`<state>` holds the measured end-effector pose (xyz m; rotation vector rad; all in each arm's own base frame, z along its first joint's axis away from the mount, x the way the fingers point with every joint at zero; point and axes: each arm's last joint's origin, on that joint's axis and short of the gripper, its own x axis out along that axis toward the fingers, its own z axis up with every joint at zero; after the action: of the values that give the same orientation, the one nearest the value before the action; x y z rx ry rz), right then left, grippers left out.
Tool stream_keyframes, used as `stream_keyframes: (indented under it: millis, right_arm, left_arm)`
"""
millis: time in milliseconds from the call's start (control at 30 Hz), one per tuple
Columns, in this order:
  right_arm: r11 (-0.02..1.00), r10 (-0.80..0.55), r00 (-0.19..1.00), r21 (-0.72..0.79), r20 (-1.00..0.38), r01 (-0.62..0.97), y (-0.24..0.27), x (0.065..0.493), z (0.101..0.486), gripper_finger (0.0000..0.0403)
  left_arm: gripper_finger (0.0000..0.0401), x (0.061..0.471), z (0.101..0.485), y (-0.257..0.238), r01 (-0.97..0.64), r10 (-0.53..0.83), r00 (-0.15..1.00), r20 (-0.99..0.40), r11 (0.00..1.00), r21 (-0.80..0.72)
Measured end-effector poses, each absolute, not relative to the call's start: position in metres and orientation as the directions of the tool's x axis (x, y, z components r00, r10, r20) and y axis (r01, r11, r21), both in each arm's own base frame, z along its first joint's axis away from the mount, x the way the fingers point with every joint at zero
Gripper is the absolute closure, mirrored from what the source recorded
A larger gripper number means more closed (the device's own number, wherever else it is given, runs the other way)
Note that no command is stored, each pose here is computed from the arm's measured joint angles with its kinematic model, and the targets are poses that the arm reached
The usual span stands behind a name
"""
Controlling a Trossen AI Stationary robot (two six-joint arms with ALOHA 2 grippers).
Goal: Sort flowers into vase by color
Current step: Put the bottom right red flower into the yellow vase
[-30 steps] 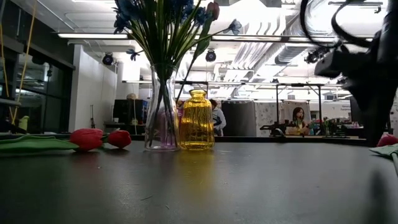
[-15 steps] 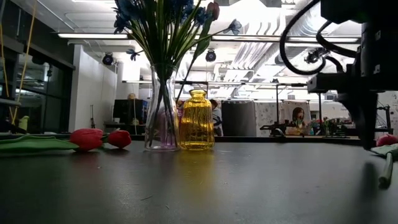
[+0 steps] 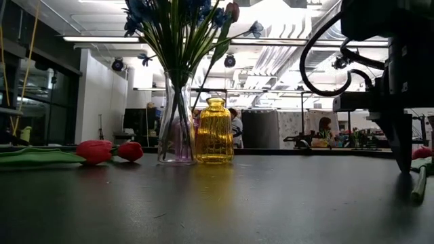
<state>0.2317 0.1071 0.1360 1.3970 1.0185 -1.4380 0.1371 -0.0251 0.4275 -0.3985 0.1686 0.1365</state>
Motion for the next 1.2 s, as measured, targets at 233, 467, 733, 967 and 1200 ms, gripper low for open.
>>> stream_keyframes:
  millis: [233,467,733,967,1200]
  right_arm:
    - [-0.217,-0.082,-0.03,-0.011,-0.996,0.976,0.108,0.229,0.138,0.0359]
    - [0.011,-0.29,0.106,0.108,-0.951,0.994,0.111,0.227,0.177,0.0397]
    - [0.292,-0.629,0.461,0.36,-0.626,0.886,0.094,0.225,0.25,0.04]
    - [0.372,-0.824,0.517,0.466,-0.232,0.803,0.069,0.205,0.293,0.0402]
    - [0.5,-0.75,0.622,0.423,-0.224,0.755,0.066,0.222,0.301,0.0402]
  left_arm:
    - [0.0245,0.145,0.425,-0.027,-0.175,0.095,0.973,-0.21,0.898,-0.404]
    - [0.0245,0.148,0.432,-0.033,-0.091,0.027,0.99,-0.137,0.869,-0.486]
    - [0.0245,0.167,0.447,-0.041,0.009,0.005,0.999,0.037,0.934,-0.357]
    - [0.0245,0.192,0.447,-0.049,0.033,0.001,0.995,0.096,0.937,-0.347]
    - [0.0245,0.206,0.459,-0.058,0.251,-0.157,0.95,0.268,0.896,-0.366]
